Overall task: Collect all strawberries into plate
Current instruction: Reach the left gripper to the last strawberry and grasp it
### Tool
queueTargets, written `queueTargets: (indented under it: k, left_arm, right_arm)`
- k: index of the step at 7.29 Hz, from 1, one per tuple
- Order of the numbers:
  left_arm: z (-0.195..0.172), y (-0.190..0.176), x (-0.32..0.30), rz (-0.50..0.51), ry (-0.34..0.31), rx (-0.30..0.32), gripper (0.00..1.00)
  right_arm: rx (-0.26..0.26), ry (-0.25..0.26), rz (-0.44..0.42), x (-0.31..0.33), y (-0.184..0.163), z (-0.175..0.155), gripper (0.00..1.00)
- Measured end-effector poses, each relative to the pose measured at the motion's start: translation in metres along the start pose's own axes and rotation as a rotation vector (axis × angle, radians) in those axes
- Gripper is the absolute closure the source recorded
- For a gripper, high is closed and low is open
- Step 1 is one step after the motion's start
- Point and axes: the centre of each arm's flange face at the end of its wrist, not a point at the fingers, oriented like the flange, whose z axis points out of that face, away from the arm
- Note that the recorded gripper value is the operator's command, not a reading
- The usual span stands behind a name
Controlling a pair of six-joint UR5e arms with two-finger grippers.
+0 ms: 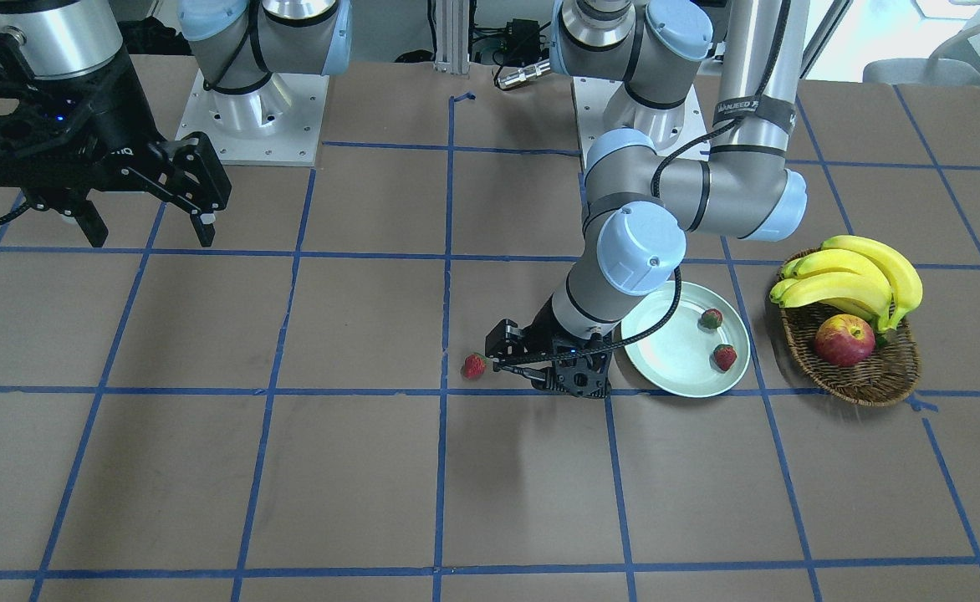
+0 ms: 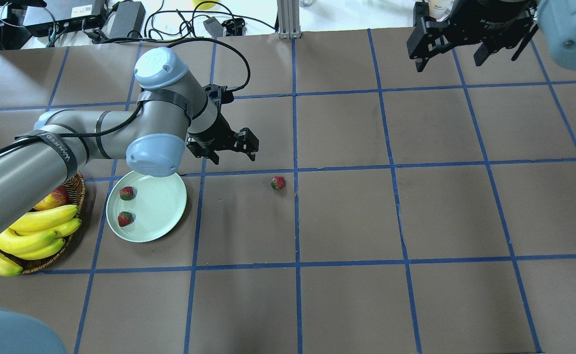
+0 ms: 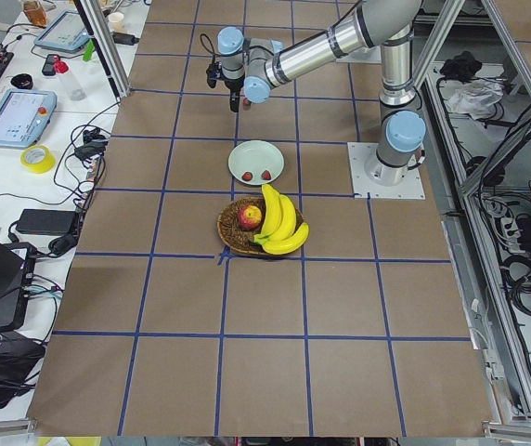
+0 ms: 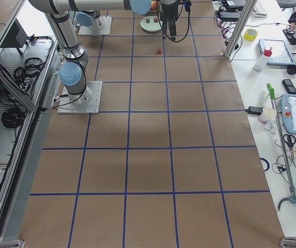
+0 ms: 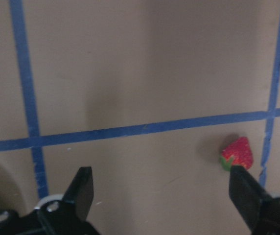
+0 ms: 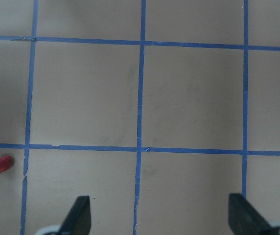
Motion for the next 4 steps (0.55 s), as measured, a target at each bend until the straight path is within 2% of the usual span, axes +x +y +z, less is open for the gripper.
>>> queueTargets:
  k: [2,3,4]
  left_arm:
    - [0.034,0.004,0.021,0.041,0.019,0.008,0.04]
    - [0.047,0.006,0.03,0.058,0.021,0.006,0.21]
    - [0.055,0.009,0.035,0.067,0.021,0.0,0.45]
  right_arm:
    - [0.0,0.0,0.0,0.0,0.0,0.0,0.0]
    - [0.0,0.0,0.0,0.0,0.0,0.0,0.0]
    - [0.0,0.0,0.0,0.0,0.0,0.0,0.0]
